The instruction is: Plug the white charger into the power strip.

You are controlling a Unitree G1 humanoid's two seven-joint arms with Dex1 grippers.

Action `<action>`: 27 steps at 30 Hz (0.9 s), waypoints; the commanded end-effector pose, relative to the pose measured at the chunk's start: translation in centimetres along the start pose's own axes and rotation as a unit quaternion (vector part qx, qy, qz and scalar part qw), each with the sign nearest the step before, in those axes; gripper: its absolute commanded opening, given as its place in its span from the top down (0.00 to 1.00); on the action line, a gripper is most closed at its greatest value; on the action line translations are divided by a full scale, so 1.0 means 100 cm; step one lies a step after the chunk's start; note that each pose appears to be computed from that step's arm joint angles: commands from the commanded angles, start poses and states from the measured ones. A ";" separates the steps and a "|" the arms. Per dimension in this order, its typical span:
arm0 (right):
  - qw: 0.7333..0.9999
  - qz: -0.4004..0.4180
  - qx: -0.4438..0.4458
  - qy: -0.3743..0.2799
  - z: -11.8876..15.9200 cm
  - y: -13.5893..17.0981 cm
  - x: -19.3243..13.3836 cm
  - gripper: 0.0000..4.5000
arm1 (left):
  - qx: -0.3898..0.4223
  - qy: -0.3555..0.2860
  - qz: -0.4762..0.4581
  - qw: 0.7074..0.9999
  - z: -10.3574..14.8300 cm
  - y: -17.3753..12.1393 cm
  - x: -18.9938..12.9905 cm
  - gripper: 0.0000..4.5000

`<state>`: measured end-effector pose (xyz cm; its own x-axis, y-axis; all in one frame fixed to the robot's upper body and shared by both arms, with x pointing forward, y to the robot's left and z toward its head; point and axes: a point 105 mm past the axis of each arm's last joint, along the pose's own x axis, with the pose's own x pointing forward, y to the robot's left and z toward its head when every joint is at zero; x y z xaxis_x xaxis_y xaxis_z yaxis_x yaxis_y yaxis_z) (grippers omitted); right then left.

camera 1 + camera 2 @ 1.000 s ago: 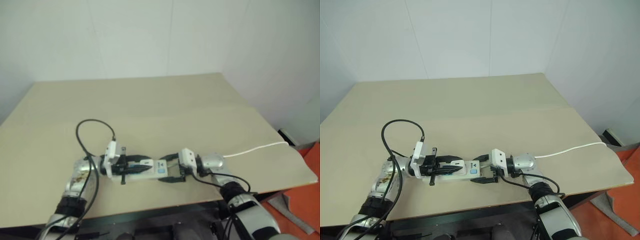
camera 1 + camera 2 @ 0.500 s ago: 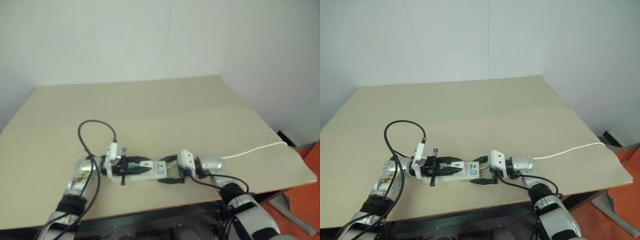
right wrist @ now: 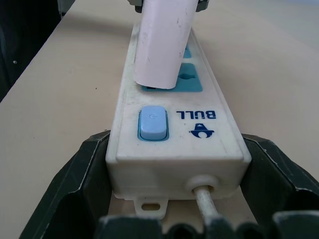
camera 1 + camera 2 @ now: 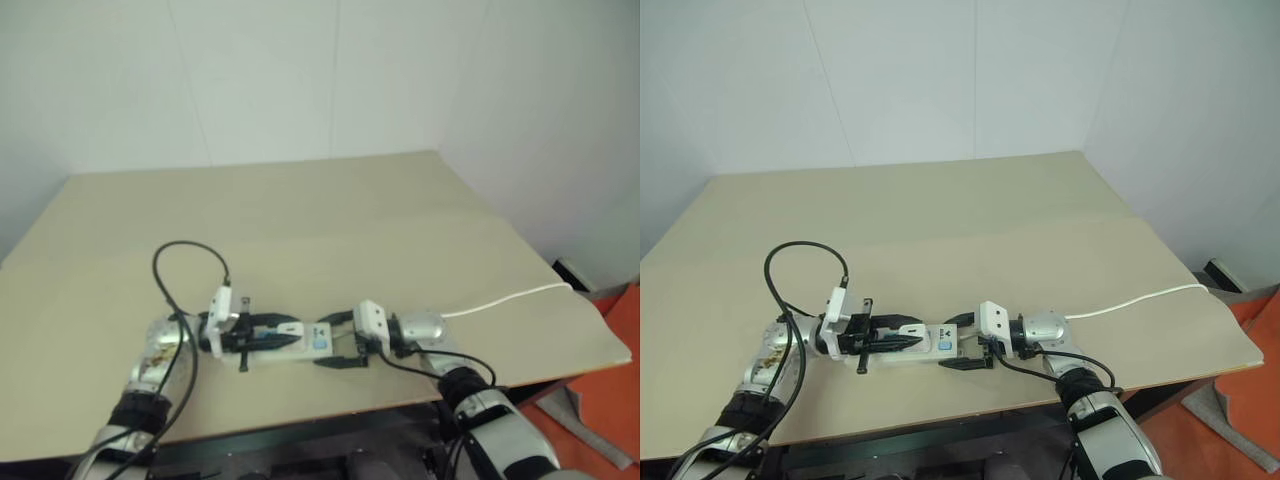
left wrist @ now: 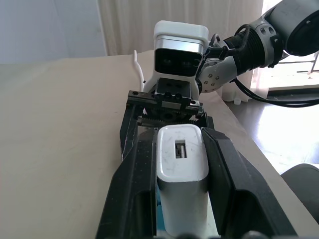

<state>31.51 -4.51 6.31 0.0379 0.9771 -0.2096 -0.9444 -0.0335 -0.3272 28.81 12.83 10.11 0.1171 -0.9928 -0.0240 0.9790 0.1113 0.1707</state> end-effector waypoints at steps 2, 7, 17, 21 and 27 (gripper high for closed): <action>0.999 0.018 0.015 0.033 -0.015 0.011 -0.005 0.24 | -0.054 0.106 0.027 0.993 -0.044 -0.010 -0.033 0.78; 0.994 0.049 0.085 0.040 -0.014 0.008 -0.008 0.24 | -0.047 0.114 0.038 0.992 -0.046 -0.007 -0.035 0.78; 0.993 0.049 0.101 0.045 -0.007 -0.002 -0.008 0.24 | -0.053 0.121 0.055 0.990 -0.047 0.000 -0.038 0.78; 0.994 0.046 0.088 0.046 -0.008 0.000 -0.007 0.24 | -0.061 0.125 0.046 0.989 -0.052 -0.006 -0.039 0.78; 0.996 0.040 0.073 0.044 -0.009 0.001 -0.006 0.24 | -0.085 0.147 0.031 0.985 -0.064 -0.018 -0.042 0.78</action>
<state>32.12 -4.16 6.61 -0.0071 0.9617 -0.2740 -0.9796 -0.0617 -0.1912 29.03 12.96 10.02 0.1217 -0.9911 -0.0532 0.9702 0.1075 0.2173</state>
